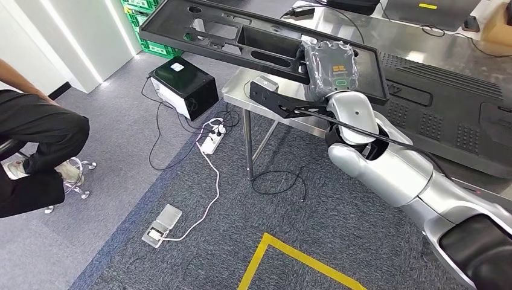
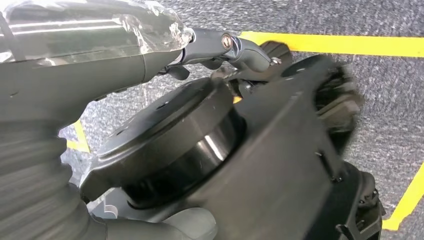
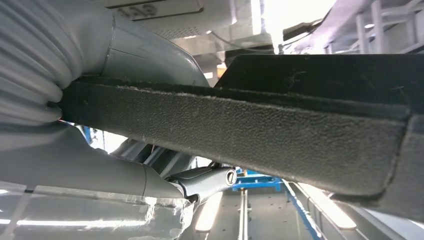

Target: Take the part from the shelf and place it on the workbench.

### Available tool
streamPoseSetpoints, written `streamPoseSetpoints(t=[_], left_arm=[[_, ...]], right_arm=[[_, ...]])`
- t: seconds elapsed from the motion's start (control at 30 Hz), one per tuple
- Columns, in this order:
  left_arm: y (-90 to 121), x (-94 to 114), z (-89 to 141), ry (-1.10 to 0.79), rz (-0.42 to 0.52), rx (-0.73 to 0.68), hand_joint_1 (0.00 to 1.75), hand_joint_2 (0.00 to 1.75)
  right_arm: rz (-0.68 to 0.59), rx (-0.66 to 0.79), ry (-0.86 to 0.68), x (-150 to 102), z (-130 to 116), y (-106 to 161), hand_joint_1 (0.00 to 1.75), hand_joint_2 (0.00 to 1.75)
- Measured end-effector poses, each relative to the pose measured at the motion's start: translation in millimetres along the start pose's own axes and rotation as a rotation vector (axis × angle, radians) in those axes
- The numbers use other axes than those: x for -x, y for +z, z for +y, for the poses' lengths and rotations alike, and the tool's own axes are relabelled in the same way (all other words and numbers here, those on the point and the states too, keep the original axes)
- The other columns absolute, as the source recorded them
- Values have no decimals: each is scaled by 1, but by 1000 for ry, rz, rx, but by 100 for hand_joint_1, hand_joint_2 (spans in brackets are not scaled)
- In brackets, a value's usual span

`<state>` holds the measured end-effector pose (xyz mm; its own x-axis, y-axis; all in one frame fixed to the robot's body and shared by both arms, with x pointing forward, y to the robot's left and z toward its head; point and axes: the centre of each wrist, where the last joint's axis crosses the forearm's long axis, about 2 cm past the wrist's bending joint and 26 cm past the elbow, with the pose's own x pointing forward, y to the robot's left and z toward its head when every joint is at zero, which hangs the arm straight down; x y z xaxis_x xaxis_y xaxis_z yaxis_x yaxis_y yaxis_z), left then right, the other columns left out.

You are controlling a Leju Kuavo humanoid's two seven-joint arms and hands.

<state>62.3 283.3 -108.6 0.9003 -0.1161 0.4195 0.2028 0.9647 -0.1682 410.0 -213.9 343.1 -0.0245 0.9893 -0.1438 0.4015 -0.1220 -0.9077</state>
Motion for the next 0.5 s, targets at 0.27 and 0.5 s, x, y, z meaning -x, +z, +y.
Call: streamPoseSetpoints(t=[0.27,0.5], left_arm=[[0,-1,0,-2,-2,0,0,175],[0,0,0,-2,-1,0,0,175]], right_arm=[[2,0,1,1,0,-1,175,175],[2,-9,4,1,2,0,175,175]])
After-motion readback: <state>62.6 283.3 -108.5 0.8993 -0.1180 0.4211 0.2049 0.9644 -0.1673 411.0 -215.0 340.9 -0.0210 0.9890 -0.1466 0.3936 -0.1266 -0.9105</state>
